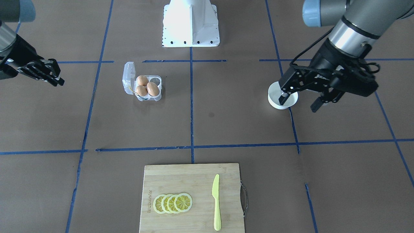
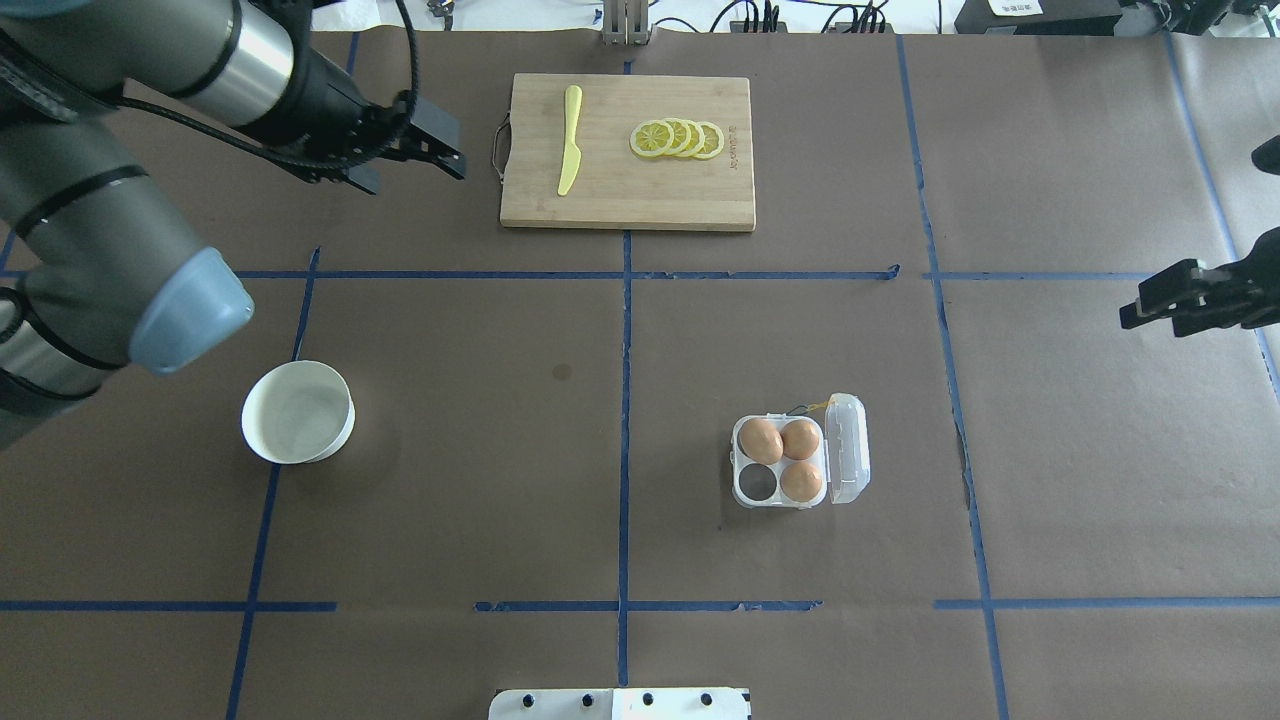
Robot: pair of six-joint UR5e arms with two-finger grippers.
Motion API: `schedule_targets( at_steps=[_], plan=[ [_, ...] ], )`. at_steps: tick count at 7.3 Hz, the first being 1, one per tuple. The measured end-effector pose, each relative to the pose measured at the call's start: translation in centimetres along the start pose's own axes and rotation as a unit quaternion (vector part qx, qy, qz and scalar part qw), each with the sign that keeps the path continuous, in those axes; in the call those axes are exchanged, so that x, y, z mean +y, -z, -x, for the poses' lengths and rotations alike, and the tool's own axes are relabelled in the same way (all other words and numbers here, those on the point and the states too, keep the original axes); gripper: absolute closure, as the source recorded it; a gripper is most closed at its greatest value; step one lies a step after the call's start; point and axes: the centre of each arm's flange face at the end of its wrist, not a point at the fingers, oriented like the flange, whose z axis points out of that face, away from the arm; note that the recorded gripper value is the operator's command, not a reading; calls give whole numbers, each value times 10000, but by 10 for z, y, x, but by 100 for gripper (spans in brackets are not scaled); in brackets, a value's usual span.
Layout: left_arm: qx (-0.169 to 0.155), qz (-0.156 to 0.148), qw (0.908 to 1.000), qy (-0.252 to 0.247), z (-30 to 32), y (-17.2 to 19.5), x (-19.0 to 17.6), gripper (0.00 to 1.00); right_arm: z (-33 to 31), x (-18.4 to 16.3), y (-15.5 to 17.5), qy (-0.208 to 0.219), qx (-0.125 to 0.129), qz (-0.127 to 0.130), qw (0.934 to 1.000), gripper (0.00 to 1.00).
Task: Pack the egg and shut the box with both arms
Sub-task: 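Push the carton lid closed with the right gripper while the left arm retracts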
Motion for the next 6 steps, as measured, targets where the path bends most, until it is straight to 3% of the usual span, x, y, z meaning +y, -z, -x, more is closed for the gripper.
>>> schedule_targets(
  at_steps=[2, 6],
  plan=[
    [-248, -84, 9991, -337, 41, 16, -7, 0, 40, 24, -32, 152, -168, 107, 9997, 100],
    [-403, -154, 9973, -586, 69, 28, -12, 0, 125, 52, -75, 519, -547, 374, 9964, 100]
  ],
)
